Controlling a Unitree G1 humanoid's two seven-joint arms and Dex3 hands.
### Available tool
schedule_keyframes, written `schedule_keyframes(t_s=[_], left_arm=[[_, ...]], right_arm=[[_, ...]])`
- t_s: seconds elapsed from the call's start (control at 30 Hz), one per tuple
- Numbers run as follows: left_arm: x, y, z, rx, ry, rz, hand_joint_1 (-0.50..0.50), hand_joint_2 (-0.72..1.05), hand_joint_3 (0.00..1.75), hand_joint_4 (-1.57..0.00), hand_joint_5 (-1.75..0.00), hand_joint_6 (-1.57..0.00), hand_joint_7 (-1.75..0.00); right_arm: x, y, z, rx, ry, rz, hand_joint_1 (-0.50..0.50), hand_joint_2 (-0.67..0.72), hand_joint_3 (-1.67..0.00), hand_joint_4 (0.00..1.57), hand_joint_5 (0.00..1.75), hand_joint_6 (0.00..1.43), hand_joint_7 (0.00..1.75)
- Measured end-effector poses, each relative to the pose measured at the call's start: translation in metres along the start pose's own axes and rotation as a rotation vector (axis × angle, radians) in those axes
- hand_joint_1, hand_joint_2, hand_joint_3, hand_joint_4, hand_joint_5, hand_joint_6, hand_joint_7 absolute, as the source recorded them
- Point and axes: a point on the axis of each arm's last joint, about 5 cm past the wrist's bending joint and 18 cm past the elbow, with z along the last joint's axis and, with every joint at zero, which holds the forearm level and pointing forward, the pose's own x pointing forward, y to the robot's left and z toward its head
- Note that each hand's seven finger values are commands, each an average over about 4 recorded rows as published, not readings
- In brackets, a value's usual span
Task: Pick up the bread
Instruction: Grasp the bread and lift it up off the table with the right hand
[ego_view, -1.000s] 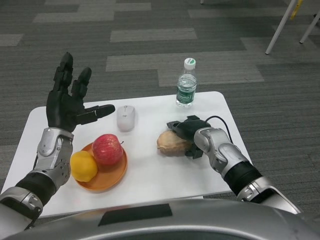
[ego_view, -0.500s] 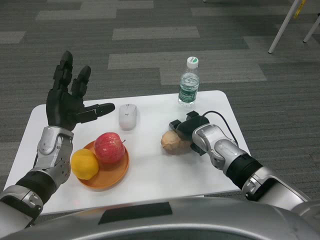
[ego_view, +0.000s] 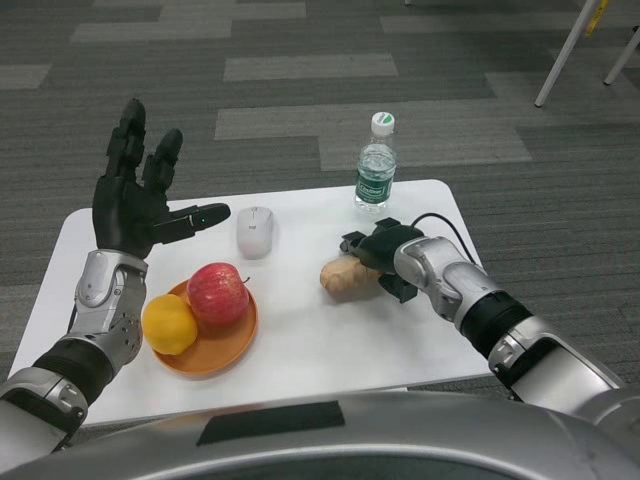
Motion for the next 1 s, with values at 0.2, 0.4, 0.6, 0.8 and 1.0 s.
schedule_keyframes(t_s=[0.2,0.4,0.6,0.8,1.0], left_arm=[[0.0,0.0,0.0,0.0,0.0,0.0,0.5,0.43,0.09,0.0,-0.41,0.0,0.0],[0.0,0.0,0.0,-0.001,0.0,0.0,0.5,0.43,0.04,0.0,-0.41,0.0,0.0],[0.0,0.0,0.0,-0.002,-0.001,0.0,0.5,0.47,0.09,0.0,-0.41,0.0,0.0],[0.0,-0.001,0.0,-0.003,-0.003,-0.001,0.5,0.45,0.04,0.0,-0.41,0.0,0.0],[0.0,-0.001,0.0,-0.004,-0.004,-0.001,0.5,0.43,0.09,0.0,-0.38,0.0,0.0]], right_arm=[[-0.001,-0.003,-0.004,0.027,-0.01,-0.017,-0.21,-0.6,-1.31,0.0,1.07,0.09,1.57],[-0.001,-0.003,-0.005,0.041,-0.008,-0.025,-0.21,-0.67,-1.03,0.0,1.16,0.1,1.61],[-0.005,0.001,-0.008,0.06,-0.005,-0.032,-0.21,-0.67,-0.93,0.0,1.24,0.11,1.61],[-0.009,0.004,-0.009,0.072,-0.008,-0.046,-0.21,-0.6,-0.65,0.0,1.26,0.16,1.54],[-0.014,0.009,-0.01,0.088,-0.009,-0.054,-0.21,-0.6,-0.5,0.0,1.26,0.19,1.54]])
